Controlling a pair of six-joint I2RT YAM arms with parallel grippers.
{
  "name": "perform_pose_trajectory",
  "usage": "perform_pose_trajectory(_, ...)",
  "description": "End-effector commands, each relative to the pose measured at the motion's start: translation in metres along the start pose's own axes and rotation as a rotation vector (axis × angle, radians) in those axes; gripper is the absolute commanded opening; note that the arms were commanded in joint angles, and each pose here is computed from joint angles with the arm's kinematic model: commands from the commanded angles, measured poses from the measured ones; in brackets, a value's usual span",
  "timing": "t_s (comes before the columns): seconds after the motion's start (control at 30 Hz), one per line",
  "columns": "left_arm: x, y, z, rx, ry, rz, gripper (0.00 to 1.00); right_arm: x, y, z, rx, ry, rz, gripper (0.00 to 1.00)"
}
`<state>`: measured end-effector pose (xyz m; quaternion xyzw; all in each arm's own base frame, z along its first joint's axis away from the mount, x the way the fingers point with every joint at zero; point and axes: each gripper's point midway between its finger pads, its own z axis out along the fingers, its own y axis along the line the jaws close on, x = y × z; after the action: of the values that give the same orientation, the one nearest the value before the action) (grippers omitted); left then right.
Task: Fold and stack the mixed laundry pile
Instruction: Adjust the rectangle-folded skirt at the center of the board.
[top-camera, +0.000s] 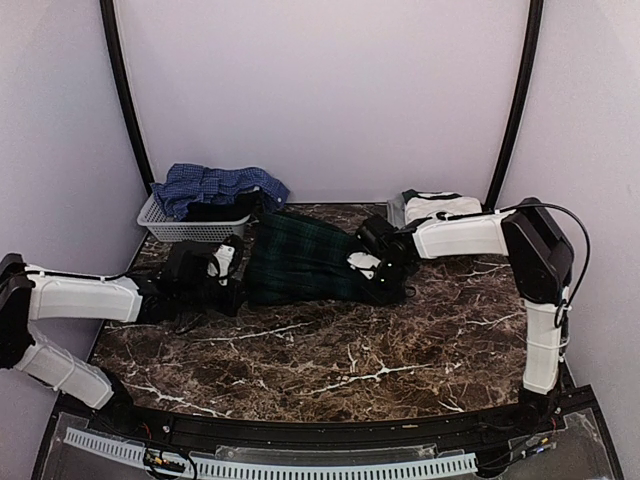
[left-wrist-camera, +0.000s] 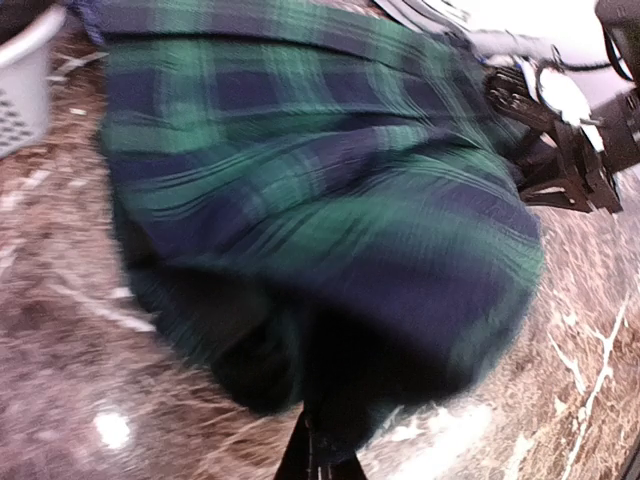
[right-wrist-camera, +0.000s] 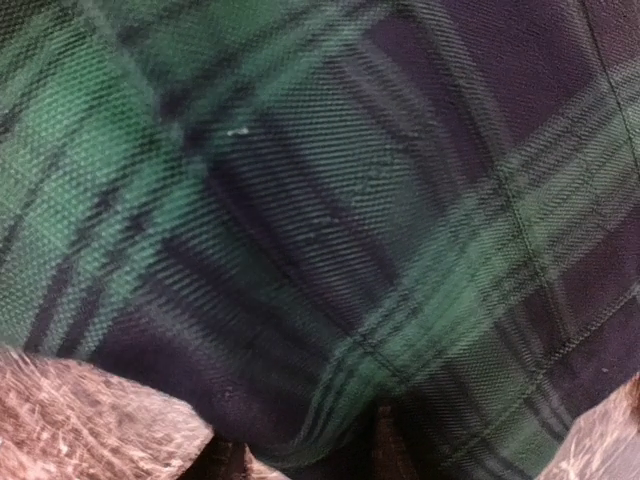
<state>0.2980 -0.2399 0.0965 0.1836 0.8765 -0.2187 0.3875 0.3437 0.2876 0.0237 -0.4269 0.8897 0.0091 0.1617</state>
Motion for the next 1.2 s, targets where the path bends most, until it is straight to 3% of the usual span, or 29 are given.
perform_pose_trajectory(0.0, -0.017, 0.039, -0.034, -0.208, -0.022, 0.037, 0.00, 0.042, -0.007, 0.021, 0.011, 0.142, 0.015, 0.28)
perform_pose_trajectory(0.1, -0.023, 0.050, -0.050, -0.274, -0.020, 0.049, 0.00, 0.045, -0.006, 0.023, 0.005, 0.161, 0.008, 0.01)
perform_pose_trajectory(0.27, -0.038, 0.034, -0.055, -0.200, -0.010, 0.120, 0.00, 0.032, 0.015, -0.007, -0.045, 0.123, -0.019, 0.00)
perform_pose_trajectory(0.37, -0.028, 0.046, -0.059, -0.277, 0.119, 0.151, 0.03, 0.028, 0.044, -0.032, -0.112, 0.086, -0.058, 0.00)
perform_pose_trajectory(0.43, -0.032, 0.058, -0.070, -0.362, 0.164, 0.134, 0.09, 0.031, 0.069, -0.042, -0.177, 0.095, -0.086, 0.00)
perform_pose_trajectory(0.5, -0.041, 0.060, -0.083, -0.385, 0.147, 0.094, 0.24, 0.038, 0.097, -0.049, -0.243, 0.113, -0.125, 0.00)
perform_pose_trajectory(0.57, -0.051, 0.061, -0.098, -0.401, 0.078, 0.020, 0.50, 0.048, 0.126, -0.056, -0.319, 0.144, -0.163, 0.10)
perform_pose_trajectory(0.67, -0.062, 0.055, -0.117, -0.372, -0.005, -0.034, 0.62, 0.051, 0.155, -0.080, -0.441, 0.137, -0.160, 0.43)
perform_pose_trajectory(0.73, -0.072, 0.039, -0.127, -0.281, -0.054, -0.070, 0.66, 0.032, 0.156, -0.113, -0.487, 0.025, -0.142, 0.67)
perform_pose_trajectory(0.77, -0.070, 0.032, -0.126, -0.241, -0.052, -0.095, 0.68, 0.017, 0.151, -0.130, -0.495, -0.049, -0.123, 0.73)
perform_pose_trajectory(0.83, -0.062, 0.014, -0.119, -0.146, -0.015, -0.123, 0.70, -0.013, 0.129, -0.159, -0.510, -0.193, -0.055, 0.77)
perform_pose_trajectory(0.93, -0.041, -0.009, -0.099, -0.081, 0.077, -0.103, 0.69, -0.047, 0.076, -0.173, -0.456, -0.323, 0.064, 0.73)
perform_pose_trajectory(1.03, -0.028, -0.028, -0.084, -0.053, 0.139, -0.107, 0.66, -0.048, 0.029, -0.148, -0.321, -0.282, 0.127, 0.72)
perform_pose_trajectory(1.17, -0.015, -0.053, -0.063, -0.008, 0.167, -0.103, 0.65, -0.037, -0.001, -0.107, -0.218, -0.184, 0.139, 0.73)
